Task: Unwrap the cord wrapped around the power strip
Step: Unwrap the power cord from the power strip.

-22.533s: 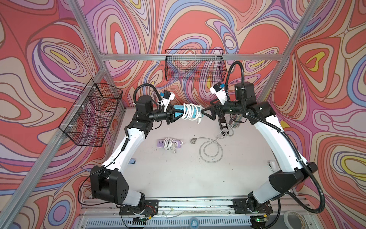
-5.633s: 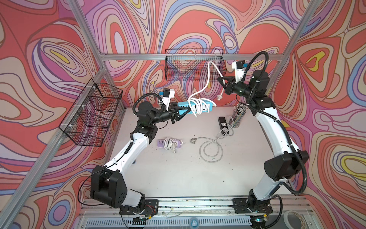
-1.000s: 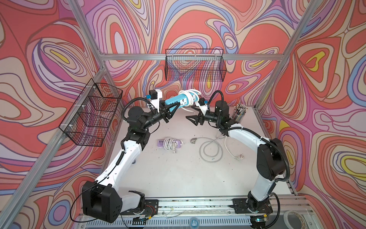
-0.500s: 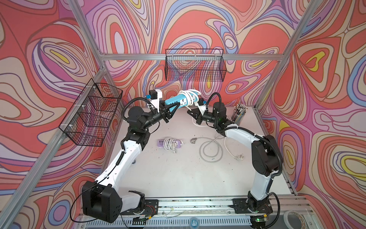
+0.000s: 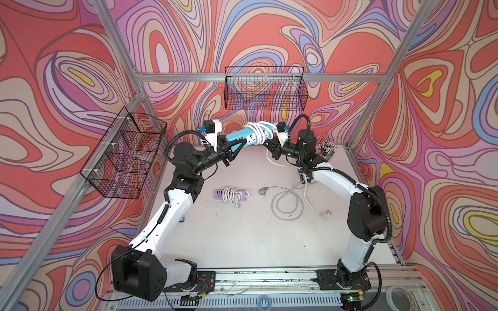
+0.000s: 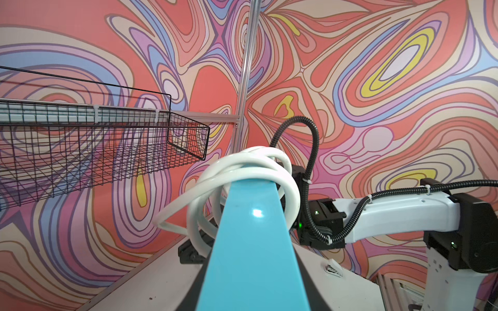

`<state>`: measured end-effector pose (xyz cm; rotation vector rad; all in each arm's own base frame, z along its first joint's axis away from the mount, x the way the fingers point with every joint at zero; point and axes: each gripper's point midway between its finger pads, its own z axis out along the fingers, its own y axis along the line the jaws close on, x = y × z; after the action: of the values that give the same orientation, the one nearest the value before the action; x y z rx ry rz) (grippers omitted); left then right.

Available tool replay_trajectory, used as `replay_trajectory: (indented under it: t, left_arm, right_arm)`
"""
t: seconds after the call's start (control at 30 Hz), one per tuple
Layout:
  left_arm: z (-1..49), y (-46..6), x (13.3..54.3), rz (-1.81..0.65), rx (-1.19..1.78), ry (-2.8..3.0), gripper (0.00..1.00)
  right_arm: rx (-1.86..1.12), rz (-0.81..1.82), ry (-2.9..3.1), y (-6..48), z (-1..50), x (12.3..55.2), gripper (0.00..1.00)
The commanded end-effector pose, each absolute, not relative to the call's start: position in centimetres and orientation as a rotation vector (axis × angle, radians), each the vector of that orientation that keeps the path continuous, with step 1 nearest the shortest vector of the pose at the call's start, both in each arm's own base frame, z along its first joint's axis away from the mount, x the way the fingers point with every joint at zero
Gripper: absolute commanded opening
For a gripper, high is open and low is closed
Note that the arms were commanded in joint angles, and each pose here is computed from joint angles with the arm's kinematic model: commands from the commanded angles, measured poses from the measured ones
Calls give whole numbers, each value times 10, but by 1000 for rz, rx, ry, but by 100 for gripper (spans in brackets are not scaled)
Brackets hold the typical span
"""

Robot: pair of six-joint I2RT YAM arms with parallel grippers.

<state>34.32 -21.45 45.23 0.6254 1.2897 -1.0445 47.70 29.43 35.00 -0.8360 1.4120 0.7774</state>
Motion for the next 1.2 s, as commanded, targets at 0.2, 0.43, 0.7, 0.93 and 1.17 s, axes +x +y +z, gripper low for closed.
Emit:
replay_trajectory:
  t: [0.2, 0.43, 0.7, 0.93, 1.17]
  left_arm:
    - [457, -226, 344, -1082, 680, 1263, 0]
    - [447, -220, 354, -991, 646, 1298, 0]
    - [456, -194, 359, -847, 556, 1272, 0]
    - [470, -168, 359, -772, 475, 1228, 0]
    - [488, -158, 346, -764, 454, 1155, 0]
  right_arm:
    - [-785, 670, 1206, 247, 496, 440, 0]
    - [-779, 608, 1207, 227, 518, 403, 0]
    - [-748, 575, 1372, 209, 477, 380, 0]
    - [-733, 630, 1562, 205, 417, 369, 0]
    - [-685, 790, 1745, 217, 331, 379, 0]
